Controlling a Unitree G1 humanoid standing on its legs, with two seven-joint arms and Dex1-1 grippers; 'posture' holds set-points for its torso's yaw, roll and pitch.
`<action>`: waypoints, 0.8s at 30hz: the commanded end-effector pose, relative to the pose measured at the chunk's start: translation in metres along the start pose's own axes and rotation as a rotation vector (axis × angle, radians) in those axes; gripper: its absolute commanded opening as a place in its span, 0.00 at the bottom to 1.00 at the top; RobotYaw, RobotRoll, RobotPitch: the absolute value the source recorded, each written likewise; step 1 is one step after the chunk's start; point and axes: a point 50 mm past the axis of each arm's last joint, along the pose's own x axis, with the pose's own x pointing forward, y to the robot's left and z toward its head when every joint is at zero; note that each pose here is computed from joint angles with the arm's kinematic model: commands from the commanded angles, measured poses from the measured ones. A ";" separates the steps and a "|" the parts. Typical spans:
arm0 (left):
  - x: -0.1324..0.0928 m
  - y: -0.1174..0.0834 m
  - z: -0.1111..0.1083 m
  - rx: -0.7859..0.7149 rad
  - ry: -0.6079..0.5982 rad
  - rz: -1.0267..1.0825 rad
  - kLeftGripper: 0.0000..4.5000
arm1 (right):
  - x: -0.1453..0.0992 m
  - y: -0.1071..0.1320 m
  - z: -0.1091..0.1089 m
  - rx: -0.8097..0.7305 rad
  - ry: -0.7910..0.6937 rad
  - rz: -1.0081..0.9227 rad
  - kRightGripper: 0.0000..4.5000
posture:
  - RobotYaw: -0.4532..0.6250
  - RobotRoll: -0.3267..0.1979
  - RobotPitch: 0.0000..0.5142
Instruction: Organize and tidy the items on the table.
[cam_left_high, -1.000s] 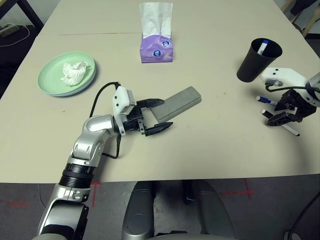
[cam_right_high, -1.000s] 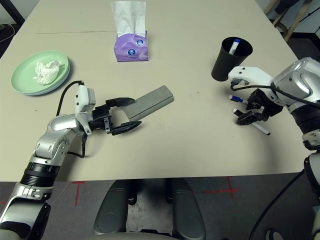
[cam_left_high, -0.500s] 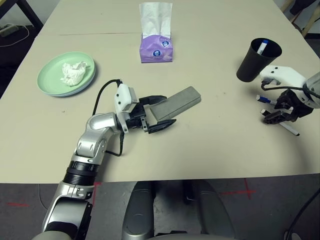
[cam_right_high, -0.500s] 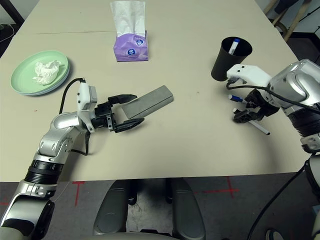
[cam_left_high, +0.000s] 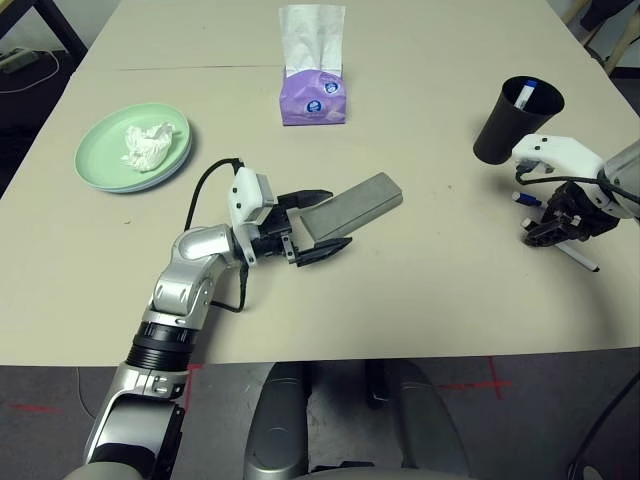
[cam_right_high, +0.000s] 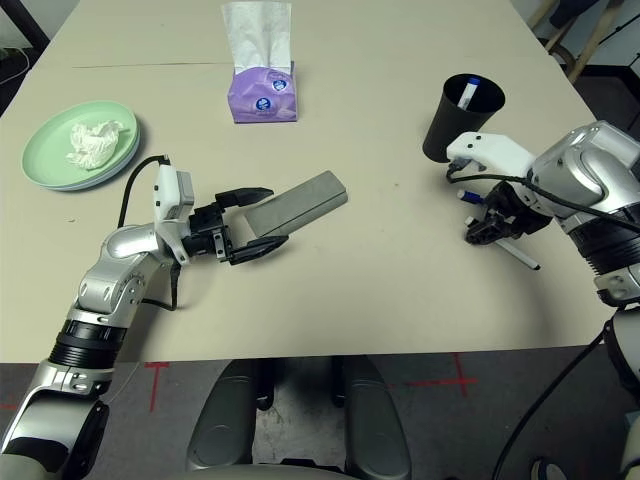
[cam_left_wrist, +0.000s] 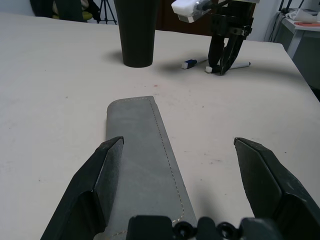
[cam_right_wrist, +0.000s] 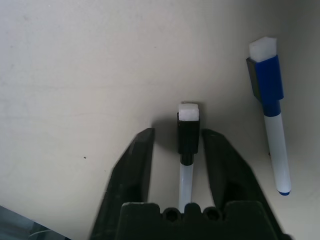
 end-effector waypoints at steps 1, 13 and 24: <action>-0.001 -0.004 -0.004 -0.004 0.017 -0.010 1.00 | 0.002 0.005 -0.001 -0.014 0.014 0.031 0.17 | 0.51 0.62 0.52; -0.001 -0.002 -0.003 0.002 0.022 -0.024 1.00 | -0.038 0.001 0.022 -0.020 -0.230 0.137 0.09 | 0.48 0.62 0.44; -0.001 0.005 0.001 -0.012 0.011 -0.011 1.00 | -0.063 -0.003 0.045 0.155 -1.098 0.093 0.09 | 0.43 0.62 0.42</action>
